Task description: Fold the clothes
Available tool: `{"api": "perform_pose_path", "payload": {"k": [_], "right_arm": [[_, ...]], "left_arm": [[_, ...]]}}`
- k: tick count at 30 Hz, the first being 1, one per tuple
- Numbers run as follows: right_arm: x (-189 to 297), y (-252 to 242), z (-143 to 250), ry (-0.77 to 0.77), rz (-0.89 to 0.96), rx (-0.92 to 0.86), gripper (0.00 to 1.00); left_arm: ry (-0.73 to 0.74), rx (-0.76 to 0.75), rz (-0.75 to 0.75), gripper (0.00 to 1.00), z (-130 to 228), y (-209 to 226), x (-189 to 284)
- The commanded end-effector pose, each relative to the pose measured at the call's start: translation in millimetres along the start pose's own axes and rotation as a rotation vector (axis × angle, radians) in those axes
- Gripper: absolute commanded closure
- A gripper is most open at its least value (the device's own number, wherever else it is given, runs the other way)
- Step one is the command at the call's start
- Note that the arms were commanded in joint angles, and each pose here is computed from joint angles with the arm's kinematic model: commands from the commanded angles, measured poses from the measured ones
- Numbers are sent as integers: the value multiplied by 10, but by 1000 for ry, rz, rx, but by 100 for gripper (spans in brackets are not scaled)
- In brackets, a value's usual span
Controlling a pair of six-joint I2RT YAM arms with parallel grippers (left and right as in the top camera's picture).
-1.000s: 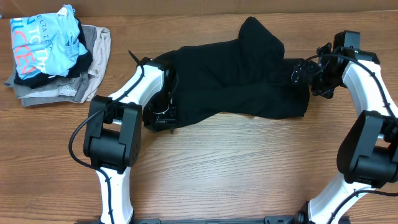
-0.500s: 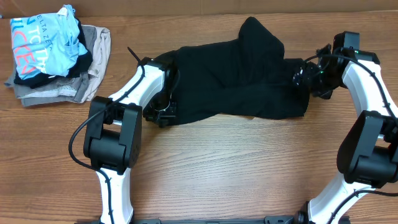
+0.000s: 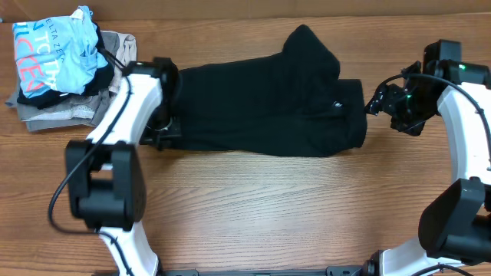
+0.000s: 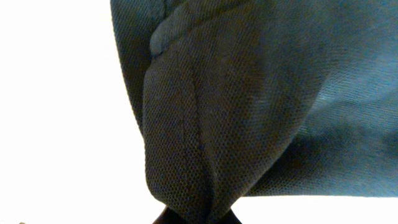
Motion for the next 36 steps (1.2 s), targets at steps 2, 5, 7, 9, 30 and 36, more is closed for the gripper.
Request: {"api": "perform_pose_path", "payload": {"k": [2,5,7,9,30,36], "right_arm": [[-330,77,192,57,26,23,18],[-559,133,298,68,21,41,17],[-705,176,361,64,17,74,17],[-826,207,411,57,9,100,17],[-654,-273,739,69,153,-63,96],[-434,-383,906,115,175,-118,96]], "left_arm": [[-50,-2,-22,96,33,27,135],[-48,-14,-25,96,37,-12,127],[-54,-19,-24,96,33,-33,131],[-59,-23,-24,96,30,-53,134],[76,34,-76,96,223,161,117],[124,50,-99,96,293,234,101]]}}
Point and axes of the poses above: each gripper's point midway between its finger pads, its own x axis back along the fingers, its own y axis along the line the jaws close on, z = x × y, the point moved 8 cm from there along x, back along the fingers, and after that the axes turned 4 degrees about -x, right-handed, at the moved point
